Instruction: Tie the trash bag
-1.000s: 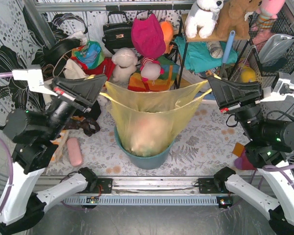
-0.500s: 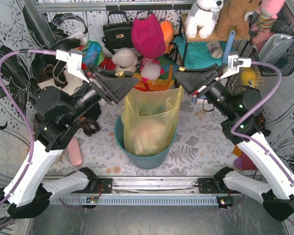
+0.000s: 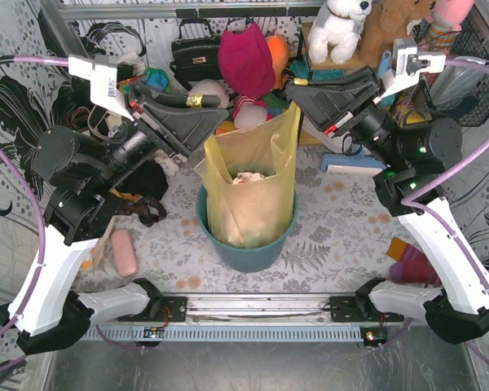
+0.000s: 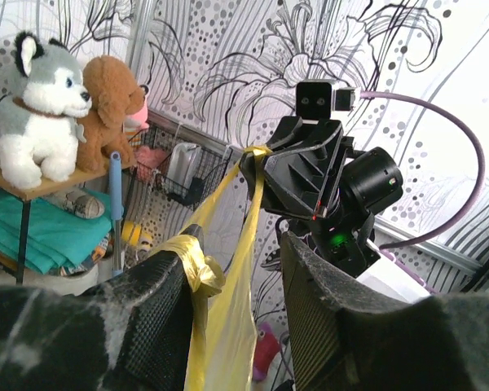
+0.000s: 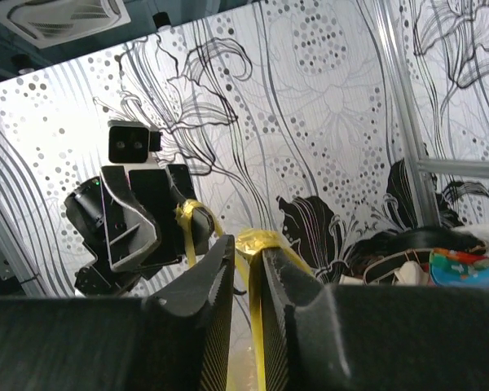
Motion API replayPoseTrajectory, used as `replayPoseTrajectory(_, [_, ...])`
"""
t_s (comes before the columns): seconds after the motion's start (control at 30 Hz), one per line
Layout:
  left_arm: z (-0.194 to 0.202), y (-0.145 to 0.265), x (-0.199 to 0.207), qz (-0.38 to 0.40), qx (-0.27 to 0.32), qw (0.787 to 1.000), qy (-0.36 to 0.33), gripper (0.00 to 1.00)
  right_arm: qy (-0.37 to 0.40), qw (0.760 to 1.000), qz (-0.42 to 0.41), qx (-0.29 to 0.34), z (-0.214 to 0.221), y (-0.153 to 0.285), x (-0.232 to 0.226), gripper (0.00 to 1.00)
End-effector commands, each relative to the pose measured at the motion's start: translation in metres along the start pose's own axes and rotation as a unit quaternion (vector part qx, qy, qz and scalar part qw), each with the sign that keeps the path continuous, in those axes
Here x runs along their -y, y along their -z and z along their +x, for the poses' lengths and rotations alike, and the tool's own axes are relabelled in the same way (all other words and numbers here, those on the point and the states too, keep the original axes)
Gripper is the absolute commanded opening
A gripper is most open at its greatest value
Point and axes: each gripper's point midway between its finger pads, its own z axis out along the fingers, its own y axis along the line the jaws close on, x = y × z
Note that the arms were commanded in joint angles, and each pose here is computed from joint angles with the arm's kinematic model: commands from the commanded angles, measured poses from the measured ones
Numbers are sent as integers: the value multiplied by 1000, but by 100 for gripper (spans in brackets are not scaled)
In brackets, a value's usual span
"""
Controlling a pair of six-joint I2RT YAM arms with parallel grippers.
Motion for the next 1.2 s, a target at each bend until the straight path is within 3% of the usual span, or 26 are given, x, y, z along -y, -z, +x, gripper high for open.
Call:
replayPoseTrajectory(0.0, [11, 5, -11, -14, 0, 1000, -6, 52, -17, 1000, 3, -3, 18, 11, 8, 19])
replayPoseTrajectory(0.2, [50, 14, -53, -87, -10, 996, 30, 53, -62, 996, 61, -14, 59, 38, 42, 20])
replayPoseTrajectory(0.33, [27, 4, -38, -63, 2, 998, 11, 50, -55, 997, 56, -14, 53, 30, 40, 20])
replayPoseTrajectory(0.6, [-24, -11, 5, 4, 29, 999, -16, 50, -11, 999, -40, 6, -1, -9, -9, 21])
replayPoseTrajectory(0.97, [39, 14, -60, -118, -8, 993, 7, 52, -63, 994, 81, -37, 73, 29, 61, 21])
replayPoseTrajectory(1.17, [22, -2, -54, -103, 1, 995, -11, 52, -44, 994, 88, -37, 67, 22, 64, 21])
